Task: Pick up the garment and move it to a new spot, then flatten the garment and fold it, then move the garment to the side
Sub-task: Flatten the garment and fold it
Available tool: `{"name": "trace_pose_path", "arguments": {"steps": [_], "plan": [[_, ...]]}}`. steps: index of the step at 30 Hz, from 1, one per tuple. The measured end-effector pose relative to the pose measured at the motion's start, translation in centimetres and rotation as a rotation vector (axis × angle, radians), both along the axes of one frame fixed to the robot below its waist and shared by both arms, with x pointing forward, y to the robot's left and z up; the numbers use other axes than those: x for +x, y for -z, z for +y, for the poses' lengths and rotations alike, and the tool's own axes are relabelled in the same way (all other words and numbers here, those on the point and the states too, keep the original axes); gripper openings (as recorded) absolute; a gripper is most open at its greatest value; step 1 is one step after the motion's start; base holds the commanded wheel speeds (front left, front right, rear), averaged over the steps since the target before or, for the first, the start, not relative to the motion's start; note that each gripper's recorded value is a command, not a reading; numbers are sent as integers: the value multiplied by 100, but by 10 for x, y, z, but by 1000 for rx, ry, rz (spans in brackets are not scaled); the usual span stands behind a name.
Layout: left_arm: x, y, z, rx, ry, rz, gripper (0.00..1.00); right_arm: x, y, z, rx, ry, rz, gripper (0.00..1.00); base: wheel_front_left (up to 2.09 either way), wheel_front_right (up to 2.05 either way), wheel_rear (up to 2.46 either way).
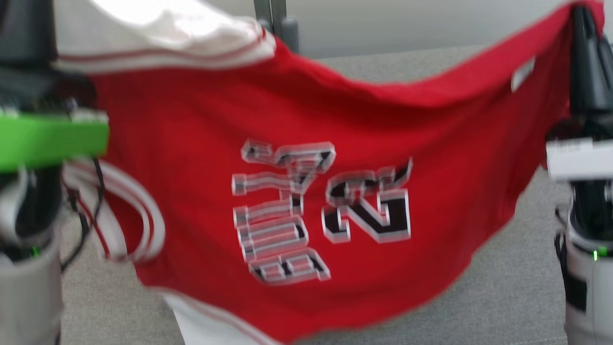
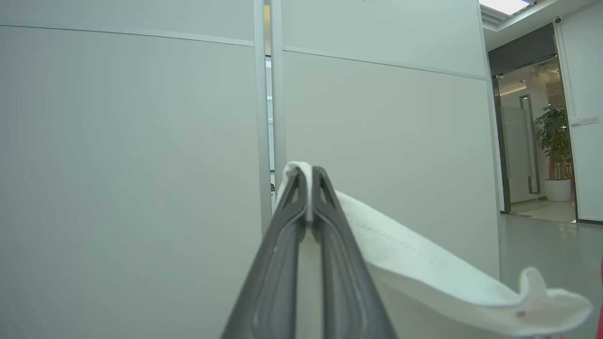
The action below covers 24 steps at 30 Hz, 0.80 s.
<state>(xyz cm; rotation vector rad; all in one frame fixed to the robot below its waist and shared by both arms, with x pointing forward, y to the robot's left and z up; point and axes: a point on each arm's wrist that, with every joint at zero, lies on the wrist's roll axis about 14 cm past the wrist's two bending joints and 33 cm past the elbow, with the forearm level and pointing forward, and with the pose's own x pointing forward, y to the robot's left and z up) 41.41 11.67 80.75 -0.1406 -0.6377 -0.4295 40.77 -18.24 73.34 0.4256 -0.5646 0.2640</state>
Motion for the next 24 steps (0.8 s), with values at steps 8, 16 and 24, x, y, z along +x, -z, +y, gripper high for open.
{"name": "trace_pose_path", "arguments": {"steps": [8, 16, 24], "plan": [[122, -25, 18, 71, -154, -6, 0, 121, -44, 12, -62, 50, -64, 0, 0, 0, 0], [198, -11, 27, 34, -255, -39, 0, 215, -22, 19, -129, 148, -2, 0, 0, 0, 0], [254, 146, 34, -8, -251, 261, 0, 268, 126, 40, -156, 104, 324, 0, 0, 0, 0]]}}
